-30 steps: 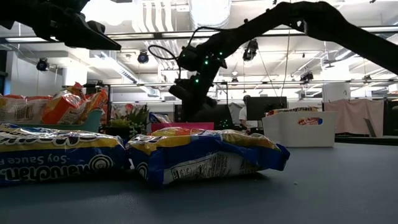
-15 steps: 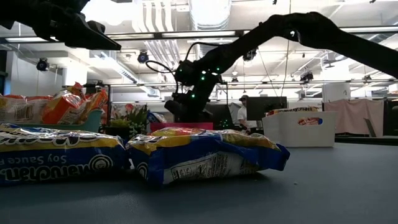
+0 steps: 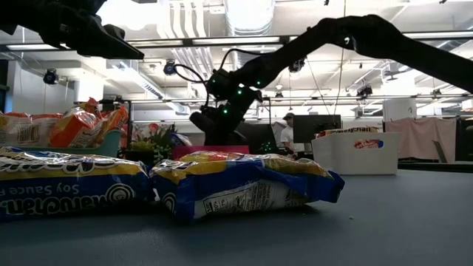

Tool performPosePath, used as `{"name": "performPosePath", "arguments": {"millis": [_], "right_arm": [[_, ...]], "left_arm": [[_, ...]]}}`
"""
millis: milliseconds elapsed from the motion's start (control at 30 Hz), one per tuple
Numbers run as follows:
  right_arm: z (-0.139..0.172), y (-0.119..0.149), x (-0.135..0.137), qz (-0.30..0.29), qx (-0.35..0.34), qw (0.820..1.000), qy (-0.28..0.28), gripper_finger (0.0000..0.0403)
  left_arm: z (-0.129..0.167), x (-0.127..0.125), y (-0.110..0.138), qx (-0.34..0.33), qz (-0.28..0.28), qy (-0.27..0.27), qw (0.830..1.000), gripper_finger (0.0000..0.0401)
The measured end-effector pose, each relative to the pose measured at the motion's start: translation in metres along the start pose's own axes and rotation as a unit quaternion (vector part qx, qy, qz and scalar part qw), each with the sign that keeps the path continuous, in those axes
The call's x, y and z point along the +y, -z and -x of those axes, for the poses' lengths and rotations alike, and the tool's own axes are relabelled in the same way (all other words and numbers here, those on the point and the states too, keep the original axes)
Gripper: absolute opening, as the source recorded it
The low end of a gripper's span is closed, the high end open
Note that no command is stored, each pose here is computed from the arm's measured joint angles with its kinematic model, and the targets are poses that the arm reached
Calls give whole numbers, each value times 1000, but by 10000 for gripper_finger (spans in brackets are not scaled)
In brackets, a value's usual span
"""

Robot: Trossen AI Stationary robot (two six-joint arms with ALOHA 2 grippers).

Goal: Sort Maruchan noodles
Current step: Put the blue noodle pack into the red bin, then put the orange noodle pack into the green bin

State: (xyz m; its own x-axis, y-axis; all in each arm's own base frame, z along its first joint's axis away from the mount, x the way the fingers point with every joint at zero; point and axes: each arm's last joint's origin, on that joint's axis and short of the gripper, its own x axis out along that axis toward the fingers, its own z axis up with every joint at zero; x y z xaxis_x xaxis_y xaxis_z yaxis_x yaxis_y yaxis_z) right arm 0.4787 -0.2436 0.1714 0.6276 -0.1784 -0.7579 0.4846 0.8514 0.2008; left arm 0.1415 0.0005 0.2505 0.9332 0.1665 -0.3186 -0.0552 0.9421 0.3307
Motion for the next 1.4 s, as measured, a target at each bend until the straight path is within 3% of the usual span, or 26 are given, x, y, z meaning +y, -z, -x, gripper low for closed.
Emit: {"name": "performPosePath", "arguments": {"millis": [333, 600, 833, 1167, 1400], "right_arm": [[5, -2, 6, -3, 0, 1000, -18, 8], [46, -11, 19, 8, 22, 1000, -16, 9], [93, -5, 62, 72, 70, 994, -34, 9], [150, 30, 141, 166, 51, 980, -93, 9], [182, 79, 164, 184, 19, 975, -120, 9]], "left_arm": [[0, 0, 0, 0, 0, 0, 1000, 125], [0, 0, -1, -6, 1, -2, 1000, 125], [0, 2, -6, -30, 12, -9, 999, 125], [-6, 2, -11, -50, 38, -13, 998, 125], [-17, 0, -12, -45, 80, -8, 996, 125]]}}
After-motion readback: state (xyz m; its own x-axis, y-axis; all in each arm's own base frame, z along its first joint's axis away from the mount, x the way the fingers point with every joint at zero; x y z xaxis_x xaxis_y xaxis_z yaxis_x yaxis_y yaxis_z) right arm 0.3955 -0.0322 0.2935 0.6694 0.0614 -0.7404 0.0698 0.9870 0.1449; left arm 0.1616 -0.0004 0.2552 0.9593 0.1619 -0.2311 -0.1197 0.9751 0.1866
